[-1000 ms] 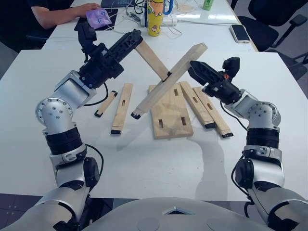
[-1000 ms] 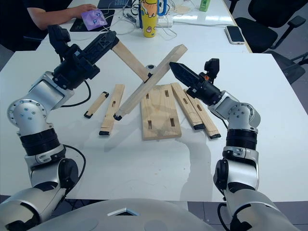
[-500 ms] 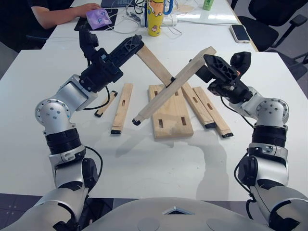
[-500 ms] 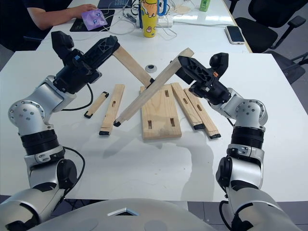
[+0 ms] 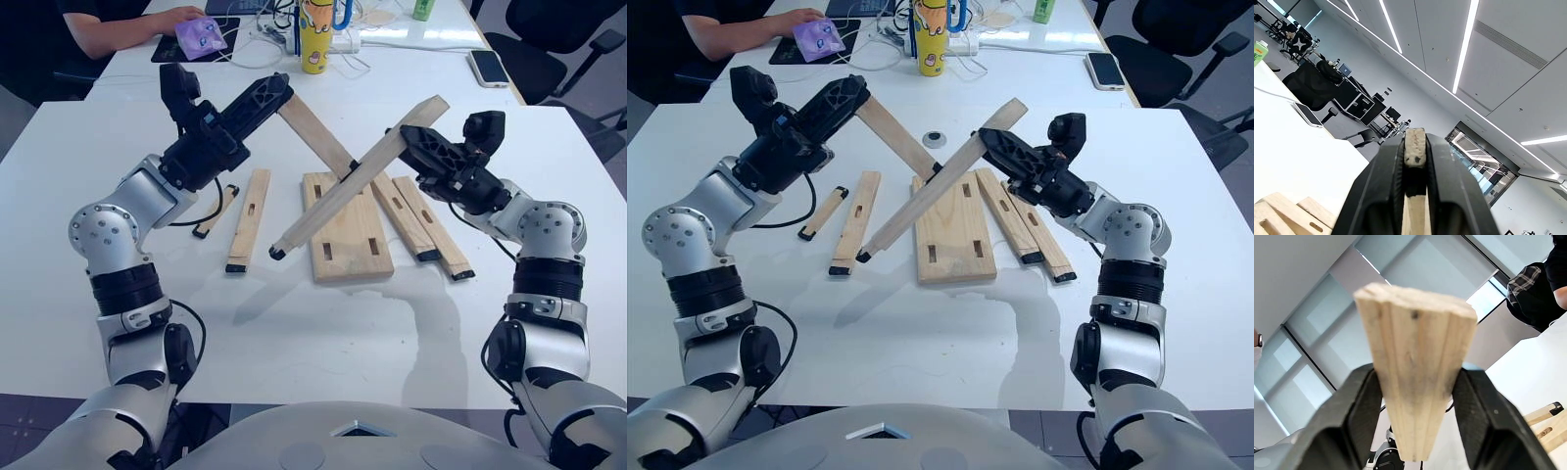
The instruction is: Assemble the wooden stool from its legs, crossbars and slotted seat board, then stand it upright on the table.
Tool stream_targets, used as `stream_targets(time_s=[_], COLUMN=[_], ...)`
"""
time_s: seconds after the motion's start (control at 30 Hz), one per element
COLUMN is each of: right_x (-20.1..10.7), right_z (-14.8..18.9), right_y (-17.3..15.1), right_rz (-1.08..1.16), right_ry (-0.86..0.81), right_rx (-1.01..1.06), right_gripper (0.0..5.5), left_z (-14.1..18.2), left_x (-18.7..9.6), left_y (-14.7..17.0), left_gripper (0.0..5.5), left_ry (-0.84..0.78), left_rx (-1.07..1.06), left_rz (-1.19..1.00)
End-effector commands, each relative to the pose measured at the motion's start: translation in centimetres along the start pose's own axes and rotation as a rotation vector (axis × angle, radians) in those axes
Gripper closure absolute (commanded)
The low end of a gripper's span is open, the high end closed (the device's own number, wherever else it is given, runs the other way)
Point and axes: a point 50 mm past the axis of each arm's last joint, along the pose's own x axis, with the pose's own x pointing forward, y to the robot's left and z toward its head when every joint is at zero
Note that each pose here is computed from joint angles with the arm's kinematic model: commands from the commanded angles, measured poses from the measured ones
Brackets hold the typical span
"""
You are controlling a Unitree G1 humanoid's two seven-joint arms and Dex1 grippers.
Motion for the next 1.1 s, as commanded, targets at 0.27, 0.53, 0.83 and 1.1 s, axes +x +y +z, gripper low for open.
stream_targets(time_s=[0.27, 0.53, 0.83, 1.1], right_x=[-0.8, -2.8, -9.7, -9.6], right_z=[0.5, 1.2, 10.4, 11.9], right_y=[0.0, 0.5, 3.6, 2.8], right_rz=[-0.046, -0.088, -0.412, -0.442], right_ry=[0.010, 0.001, -0.314, -0.403], right_rx=[-0.043, -0.060, -0.377, -0.396], right_gripper=[3.46, 3.46, 3.46, 3.46], left_z=[0.1, 1.0, -6.8, -12.8], left_x=[-0.6, -4.4, -3.8, -0.7], left_y=[-0.7, 0.1, 0.8, 1.7], left_gripper=[3.23, 2.85, 2.85, 2.85], left_ry=[-0.009, 0.087, 0.637, 0.851], left_rx=[0.008, 0.083, 0.652, 0.859], left_rz=[-0.020, 0.095, 0.049, -0.196])
